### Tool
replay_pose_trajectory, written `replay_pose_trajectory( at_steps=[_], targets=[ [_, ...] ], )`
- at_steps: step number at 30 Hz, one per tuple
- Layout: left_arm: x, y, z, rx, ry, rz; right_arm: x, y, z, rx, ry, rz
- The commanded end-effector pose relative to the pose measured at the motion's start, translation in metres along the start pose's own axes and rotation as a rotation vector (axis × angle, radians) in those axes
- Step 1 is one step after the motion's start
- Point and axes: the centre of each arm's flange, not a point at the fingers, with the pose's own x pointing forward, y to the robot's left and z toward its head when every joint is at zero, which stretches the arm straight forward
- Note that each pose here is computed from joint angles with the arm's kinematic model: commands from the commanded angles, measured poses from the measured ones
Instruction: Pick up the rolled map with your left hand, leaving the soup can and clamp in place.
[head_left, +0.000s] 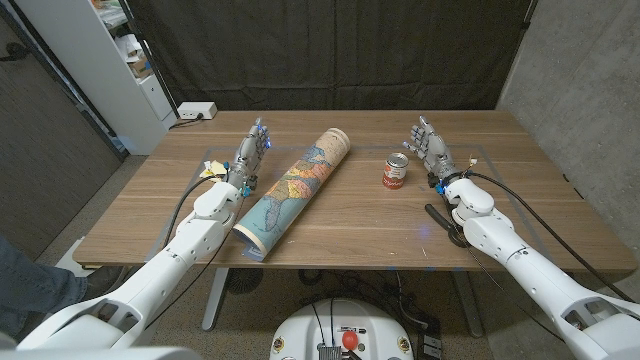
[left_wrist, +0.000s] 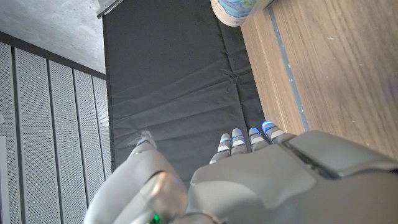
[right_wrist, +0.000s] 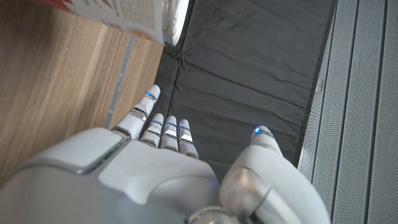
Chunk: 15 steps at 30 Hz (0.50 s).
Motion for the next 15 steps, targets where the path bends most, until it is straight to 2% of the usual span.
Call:
replay_pose_trajectory(
  at_steps=[1, 15],
  targets=[
    [-0.0008, 0.0057, -0.0022, 0.003, 0.014, 0.011, -0.0006, 0.0065, -0.0015, 0.002, 0.001, -0.008],
    [-0.0034, 0.0079, 0.0072, 0.053, 0.008, 0.002, 0.0005, 0.0068, -0.0009, 0.004, 0.0, -0.017]
  ],
)
